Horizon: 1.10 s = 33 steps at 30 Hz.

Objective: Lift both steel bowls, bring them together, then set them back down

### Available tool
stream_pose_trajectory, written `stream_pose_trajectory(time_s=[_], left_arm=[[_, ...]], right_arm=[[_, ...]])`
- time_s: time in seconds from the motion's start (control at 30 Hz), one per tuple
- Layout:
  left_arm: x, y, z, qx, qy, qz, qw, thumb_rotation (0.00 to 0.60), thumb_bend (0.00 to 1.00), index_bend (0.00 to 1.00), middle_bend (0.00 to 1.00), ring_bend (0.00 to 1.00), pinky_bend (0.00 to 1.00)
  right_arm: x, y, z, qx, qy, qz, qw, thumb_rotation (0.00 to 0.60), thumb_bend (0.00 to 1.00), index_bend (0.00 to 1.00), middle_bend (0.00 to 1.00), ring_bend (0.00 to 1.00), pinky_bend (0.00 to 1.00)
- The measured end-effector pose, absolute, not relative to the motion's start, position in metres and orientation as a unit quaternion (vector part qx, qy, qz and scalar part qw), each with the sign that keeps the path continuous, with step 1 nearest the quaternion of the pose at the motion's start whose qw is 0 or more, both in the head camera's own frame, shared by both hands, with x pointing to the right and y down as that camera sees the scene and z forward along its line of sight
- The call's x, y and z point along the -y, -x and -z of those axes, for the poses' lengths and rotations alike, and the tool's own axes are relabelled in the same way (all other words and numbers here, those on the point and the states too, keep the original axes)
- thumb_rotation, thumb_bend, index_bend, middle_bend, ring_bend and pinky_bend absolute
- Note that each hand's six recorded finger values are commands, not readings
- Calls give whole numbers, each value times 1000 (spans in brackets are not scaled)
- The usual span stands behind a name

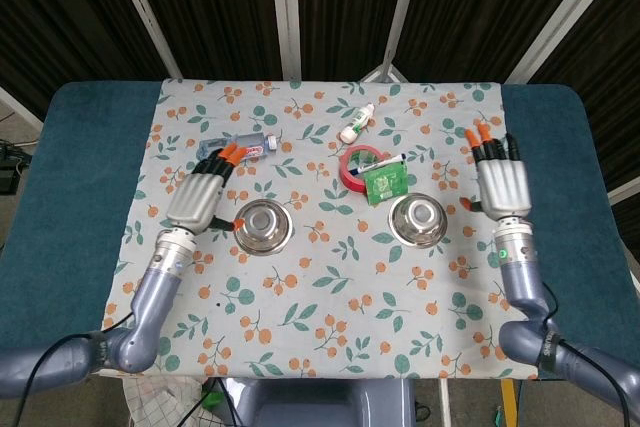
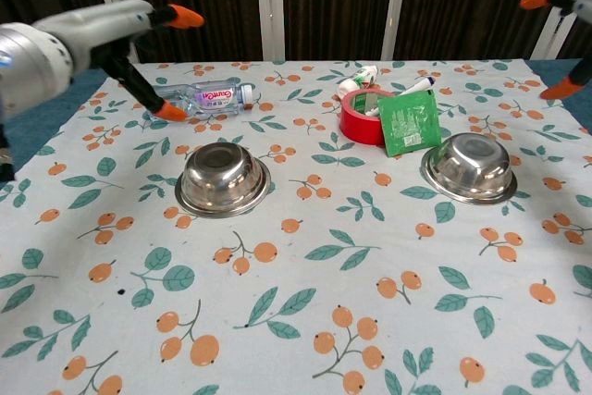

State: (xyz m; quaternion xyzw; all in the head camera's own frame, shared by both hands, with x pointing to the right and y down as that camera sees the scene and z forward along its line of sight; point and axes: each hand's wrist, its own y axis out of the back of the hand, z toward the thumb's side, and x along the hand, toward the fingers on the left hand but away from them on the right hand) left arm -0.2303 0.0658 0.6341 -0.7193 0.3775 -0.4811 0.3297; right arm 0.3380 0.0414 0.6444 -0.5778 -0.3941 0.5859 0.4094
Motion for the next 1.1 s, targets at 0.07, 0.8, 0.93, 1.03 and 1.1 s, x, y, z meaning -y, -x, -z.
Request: stream_pose_trajectory(time_s=[0.07, 0.8, 0.93, 1.03, 1.1], left_arm=[[-64, 255, -618, -381, 695, 496, 355, 600, 0, 83, 0, 0, 122], [-183, 440, -534, -401, 609, 568, 381, 600, 0, 87, 0, 0, 113], [-207, 443, -525, -421, 615, 552, 373, 600, 0, 87, 0, 0, 108], [-225, 441, -518, -432, 618, 543, 369, 600, 0, 87, 0, 0, 106], [-235, 440, -515, -437, 618, 540, 370, 600, 0, 87, 0, 0, 106]], right_arm=[[-39, -358, -637, 407, 567, -590, 406, 600, 0, 98, 14, 142, 32], [-116, -436, -560, 436, 593, -536, 414, 600, 0, 99, 15, 123, 17], [-158, -423, -560, 396, 605, -549, 420, 600, 0, 99, 15, 122, 17], [-185, -414, -556, 383, 612, -552, 417, 600, 0, 104, 15, 122, 17], [-197, -411, -554, 374, 612, -555, 422, 600, 0, 106, 15, 122, 17]])
